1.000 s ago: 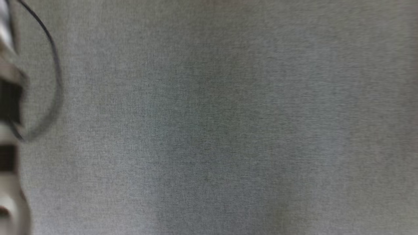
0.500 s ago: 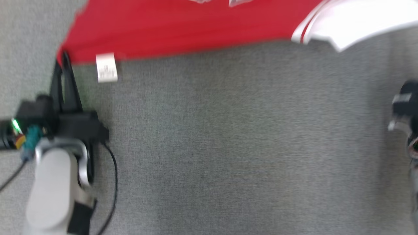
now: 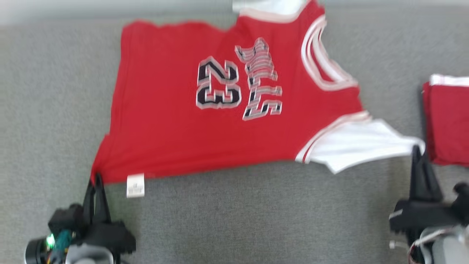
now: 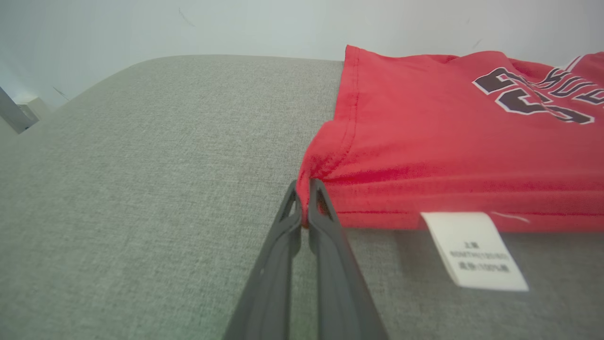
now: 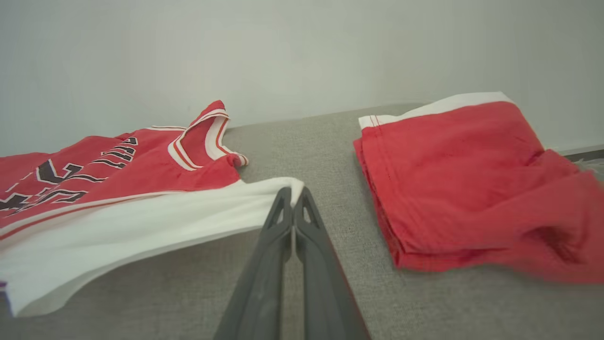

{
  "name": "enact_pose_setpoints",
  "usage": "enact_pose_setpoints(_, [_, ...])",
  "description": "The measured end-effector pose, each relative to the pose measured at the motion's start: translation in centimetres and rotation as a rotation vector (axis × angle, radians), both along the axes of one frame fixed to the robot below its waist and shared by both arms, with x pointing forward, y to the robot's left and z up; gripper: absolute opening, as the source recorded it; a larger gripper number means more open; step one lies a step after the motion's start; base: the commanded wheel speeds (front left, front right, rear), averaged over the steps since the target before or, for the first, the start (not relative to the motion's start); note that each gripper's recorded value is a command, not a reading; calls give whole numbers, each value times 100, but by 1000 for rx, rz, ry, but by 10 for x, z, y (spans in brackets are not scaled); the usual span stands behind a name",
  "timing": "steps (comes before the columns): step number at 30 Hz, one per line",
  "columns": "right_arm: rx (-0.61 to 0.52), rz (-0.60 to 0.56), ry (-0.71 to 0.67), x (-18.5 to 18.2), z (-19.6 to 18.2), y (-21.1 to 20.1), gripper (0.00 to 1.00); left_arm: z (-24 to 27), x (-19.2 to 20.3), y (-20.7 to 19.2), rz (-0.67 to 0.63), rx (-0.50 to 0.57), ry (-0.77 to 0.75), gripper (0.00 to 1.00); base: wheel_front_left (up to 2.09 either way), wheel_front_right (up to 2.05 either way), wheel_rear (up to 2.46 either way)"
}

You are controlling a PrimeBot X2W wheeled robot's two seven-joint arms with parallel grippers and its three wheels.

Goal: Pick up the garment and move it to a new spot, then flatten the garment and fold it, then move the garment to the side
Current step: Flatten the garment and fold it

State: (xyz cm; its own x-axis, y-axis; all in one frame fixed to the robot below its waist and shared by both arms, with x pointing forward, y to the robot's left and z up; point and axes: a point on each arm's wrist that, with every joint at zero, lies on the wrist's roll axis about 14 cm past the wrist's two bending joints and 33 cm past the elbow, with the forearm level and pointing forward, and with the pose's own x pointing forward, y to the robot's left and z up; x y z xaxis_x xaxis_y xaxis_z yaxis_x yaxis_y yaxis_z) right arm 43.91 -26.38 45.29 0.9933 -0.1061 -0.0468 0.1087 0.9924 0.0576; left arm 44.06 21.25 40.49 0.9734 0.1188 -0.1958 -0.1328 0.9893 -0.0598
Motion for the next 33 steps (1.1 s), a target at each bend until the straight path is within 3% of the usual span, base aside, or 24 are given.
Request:
enact_pose_setpoints(16, [86, -48, 93, -108, -19, 7, 0, 3, -91, 1, 20, -66, 34, 0, 0, 0, 0])
enact_pose_setpoints(33, [96, -17, 147, -156, -37, 23, 0, -13, -135, -7, 4, -99, 86, 0, 0, 0, 0])
